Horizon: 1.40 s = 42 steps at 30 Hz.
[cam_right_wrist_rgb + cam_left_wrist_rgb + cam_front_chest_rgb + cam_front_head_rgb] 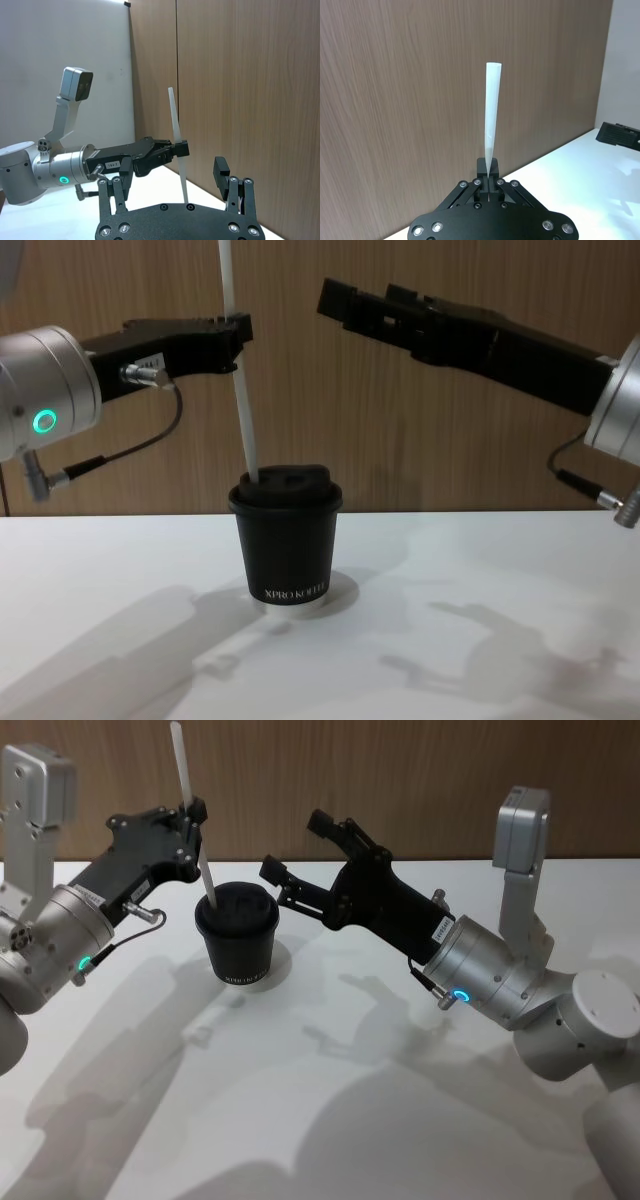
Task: Pick up the straw with one hand, pass it to the other hand, and insert it into the cup.
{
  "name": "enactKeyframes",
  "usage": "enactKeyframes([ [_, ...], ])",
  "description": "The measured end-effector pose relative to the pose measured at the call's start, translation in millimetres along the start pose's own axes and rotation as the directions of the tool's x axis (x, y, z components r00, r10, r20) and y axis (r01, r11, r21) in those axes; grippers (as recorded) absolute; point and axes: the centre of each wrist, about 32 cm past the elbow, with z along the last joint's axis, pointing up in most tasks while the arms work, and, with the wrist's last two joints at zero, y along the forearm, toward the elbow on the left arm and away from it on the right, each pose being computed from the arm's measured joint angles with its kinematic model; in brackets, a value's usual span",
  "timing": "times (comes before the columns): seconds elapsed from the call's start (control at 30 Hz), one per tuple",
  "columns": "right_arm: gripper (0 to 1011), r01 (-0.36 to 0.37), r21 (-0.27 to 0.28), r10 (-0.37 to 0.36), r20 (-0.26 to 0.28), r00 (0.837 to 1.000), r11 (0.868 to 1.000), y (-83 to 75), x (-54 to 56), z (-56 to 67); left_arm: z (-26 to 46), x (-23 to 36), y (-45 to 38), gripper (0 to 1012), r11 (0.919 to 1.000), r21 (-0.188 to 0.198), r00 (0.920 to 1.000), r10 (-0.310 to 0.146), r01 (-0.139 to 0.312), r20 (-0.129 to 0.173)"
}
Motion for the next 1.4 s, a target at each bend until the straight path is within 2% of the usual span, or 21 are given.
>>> enactKeyframes([
  [0.43,1001,0.000,0.000,0.000,0.000,1.000,1.000,0.0,0.0,0.0,-8.7,1.4,-3.1,5,0.9996,0.024,0.9998,0.013,-0.013,-0.015],
  [0.6,1001,0.000,0.000,0.000,0.000,1.000,1.000,0.0,0.0,0.0,-11.3,2.2,-3.8,86,0.9992,0.036,0.9995,0.018,-0.017,-0.027],
  [0.63,1001,0.000,0.000,0.000,0.000,1.000,1.000,0.0,0.0,0.0,-12.2,2.4,-4.1,139,0.9990,0.041,0.9993,0.019,-0.018,-0.032],
  [0.7,1001,0.000,0.000,0.000,0.000,1.000,1.000,0.0,0.0,0.0,-13.4,2.6,-4.4,157,0.9986,0.048,0.9989,0.022,-0.020,-0.040],
  [0.93,1001,0.000,0.000,0.000,0.000,1.000,1.000,0.0,0.0,0.0,-16.8,2.4,-3.9,408,0.9977,0.064,0.9979,0.028,-0.024,-0.059],
  [1.0,1001,0.000,0.000,0.000,0.000,1.000,1.000,0.0,0.0,0.0,-17.4,2.3,-3.4,448,0.9974,0.067,0.9977,0.030,-0.026,-0.062],
  [1.03,1001,0.000,0.000,0.000,0.000,1.000,1.000,0.0,0.0,0.0,-18.3,2.1,-2.7,503,0.9972,0.070,0.9974,0.032,-0.027,-0.065],
  [1.13,1001,0.000,0.000,0.000,0.000,1.000,1.000,0.0,0.0,0.0,-20.0,1.8,-0.7,561,0.9966,0.076,0.9969,0.036,-0.031,-0.069],
  [1.17,1001,0.000,0.000,0.000,0.000,1.000,1.000,0.0,0.0,0.0,-20.4,1.4,0.4,629,0.9964,0.078,0.9967,0.039,-0.034,-0.072],
  [1.33,1001,0.000,0.000,0.000,0.000,1.000,1.000,0.1,-0.1,0.0,-21.4,0.2,5.2,762,0.9956,0.082,0.9957,0.051,-0.044,-0.077],
  [1.4,1001,-0.001,0.001,0.001,0.001,1.000,1.000,0.3,-0.2,-0.1,-22.0,-0.4,8.3,844,0.9951,0.085,0.9952,0.057,-0.050,-0.080],
])
